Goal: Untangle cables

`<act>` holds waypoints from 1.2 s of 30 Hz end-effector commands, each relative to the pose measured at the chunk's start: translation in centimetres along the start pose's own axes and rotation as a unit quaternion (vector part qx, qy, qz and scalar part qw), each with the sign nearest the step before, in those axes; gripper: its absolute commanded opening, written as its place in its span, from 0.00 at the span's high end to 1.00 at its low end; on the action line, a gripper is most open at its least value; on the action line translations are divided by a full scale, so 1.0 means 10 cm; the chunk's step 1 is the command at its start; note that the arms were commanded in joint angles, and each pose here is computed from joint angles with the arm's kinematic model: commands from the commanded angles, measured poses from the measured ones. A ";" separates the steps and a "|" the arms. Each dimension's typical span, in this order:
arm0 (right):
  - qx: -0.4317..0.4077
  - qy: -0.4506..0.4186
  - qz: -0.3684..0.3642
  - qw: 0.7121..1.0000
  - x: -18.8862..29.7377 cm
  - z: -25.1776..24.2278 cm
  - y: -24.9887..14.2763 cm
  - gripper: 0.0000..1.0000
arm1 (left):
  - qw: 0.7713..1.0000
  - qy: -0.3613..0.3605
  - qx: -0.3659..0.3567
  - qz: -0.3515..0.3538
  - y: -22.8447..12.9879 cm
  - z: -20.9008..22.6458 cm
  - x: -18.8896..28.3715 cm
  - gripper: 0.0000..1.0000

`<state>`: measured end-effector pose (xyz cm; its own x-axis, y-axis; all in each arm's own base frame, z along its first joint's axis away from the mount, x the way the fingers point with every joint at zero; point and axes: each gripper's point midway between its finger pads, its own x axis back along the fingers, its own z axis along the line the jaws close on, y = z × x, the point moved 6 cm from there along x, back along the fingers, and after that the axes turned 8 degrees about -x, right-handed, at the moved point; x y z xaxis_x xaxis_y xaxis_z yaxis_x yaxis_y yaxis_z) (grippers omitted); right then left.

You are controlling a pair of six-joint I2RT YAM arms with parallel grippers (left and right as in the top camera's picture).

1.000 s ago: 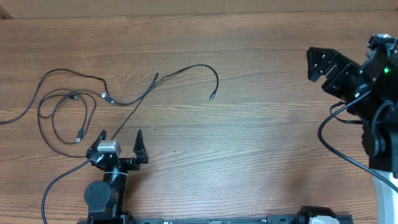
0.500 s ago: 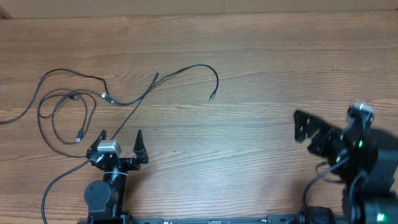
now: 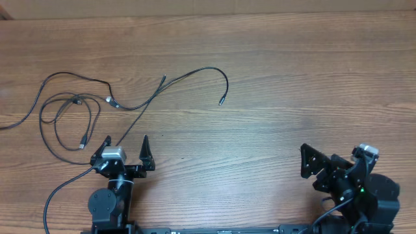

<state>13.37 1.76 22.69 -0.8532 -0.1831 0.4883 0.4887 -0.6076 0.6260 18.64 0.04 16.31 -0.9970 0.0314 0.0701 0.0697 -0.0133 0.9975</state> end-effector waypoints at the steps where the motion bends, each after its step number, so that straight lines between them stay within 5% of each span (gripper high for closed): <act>1: -0.002 -0.005 0.005 1.000 -0.06 -0.11 -0.11 0.00 | 1.000 -0.010 -0.010 -0.002 -0.01 -0.03 0.00 0.00; 17: -0.024 -0.058 0.078 0.995 -0.43 -0.57 -0.59 0.00 | 1.000 -0.010 -0.010 -0.002 -0.01 -0.03 0.00 0.00; 36: -0.012 -0.029 0.038 0.999 -0.43 -0.57 -0.59 0.00 | 1.000 -0.010 -0.010 -0.002 -0.01 -0.03 0.00 0.00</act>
<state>13.15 1.77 13.27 -0.7790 -0.1883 0.5981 0.5688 -0.6137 0.5476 18.64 0.04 16.31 -0.9970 0.0314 0.0701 0.0697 -0.0133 0.9975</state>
